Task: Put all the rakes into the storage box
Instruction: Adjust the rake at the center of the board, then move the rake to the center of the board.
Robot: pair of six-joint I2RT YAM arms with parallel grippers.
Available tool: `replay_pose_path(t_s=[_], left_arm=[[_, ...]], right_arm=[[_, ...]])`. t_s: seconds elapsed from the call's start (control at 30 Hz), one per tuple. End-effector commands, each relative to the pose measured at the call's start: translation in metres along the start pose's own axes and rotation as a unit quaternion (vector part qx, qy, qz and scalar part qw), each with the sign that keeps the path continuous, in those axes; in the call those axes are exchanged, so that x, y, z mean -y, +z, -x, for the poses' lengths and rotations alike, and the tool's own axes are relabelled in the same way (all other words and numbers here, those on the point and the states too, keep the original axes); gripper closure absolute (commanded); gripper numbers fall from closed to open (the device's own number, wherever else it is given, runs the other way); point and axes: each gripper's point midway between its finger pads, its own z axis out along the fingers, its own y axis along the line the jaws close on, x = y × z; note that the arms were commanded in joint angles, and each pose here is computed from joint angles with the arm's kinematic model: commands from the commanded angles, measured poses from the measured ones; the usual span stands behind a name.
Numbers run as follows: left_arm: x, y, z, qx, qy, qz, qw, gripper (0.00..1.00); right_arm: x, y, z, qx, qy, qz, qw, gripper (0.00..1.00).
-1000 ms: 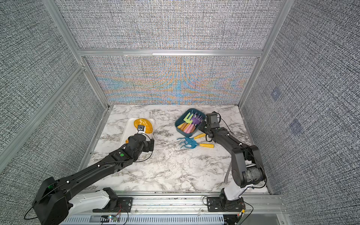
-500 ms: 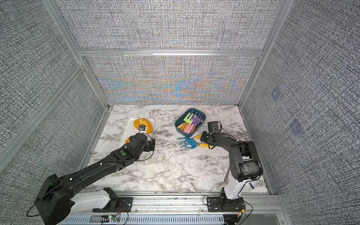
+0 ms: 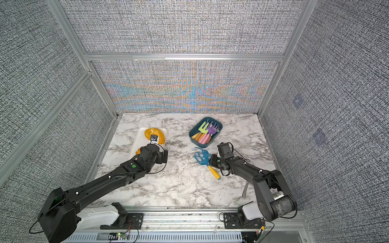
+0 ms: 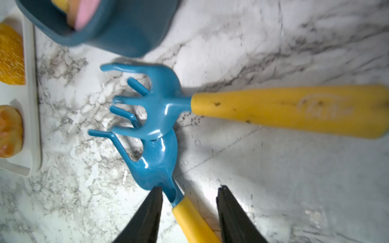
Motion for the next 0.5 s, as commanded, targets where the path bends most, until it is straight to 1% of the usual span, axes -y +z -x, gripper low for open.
replay_pose_path(t_s=[0.0, 0.13, 0.23, 0.3, 0.37, 0.47], left_arm=[[0.003, 0.0, 0.005, 0.005, -0.005, -0.005, 1.0, 0.01], [0.001, -0.001, 0.006, 0.008, -0.005, -0.002, 1.0, 0.01], [-0.001, -0.002, 0.006, 0.009, -0.004, -0.001, 1.0, 0.01], [-0.001, -0.003, 0.007, 0.011, -0.005, 0.001, 1.0, 0.01], [-0.003, -0.004, 0.008, 0.013, -0.004, 0.003, 1.0, 0.01], [-0.004, -0.006, 0.009, 0.016, -0.005, 0.004, 1.0, 0.01]], right_arm=[[0.005, -0.003, 0.035, 0.035, -0.005, -0.012, 0.999, 0.52], [0.009, 0.005, 0.086, 0.068, -0.005, -0.025, 0.997, 0.52], [0.013, 0.019, 0.109, 0.07, -0.005, -0.032, 0.997, 0.53], [0.015, 0.03, 0.115, 0.062, -0.006, -0.034, 0.997, 0.53], [0.017, 0.039, 0.112, 0.046, -0.006, -0.035, 0.998, 0.53], [0.024, 0.046, 0.092, 0.019, -0.004, -0.037, 0.999, 0.53]])
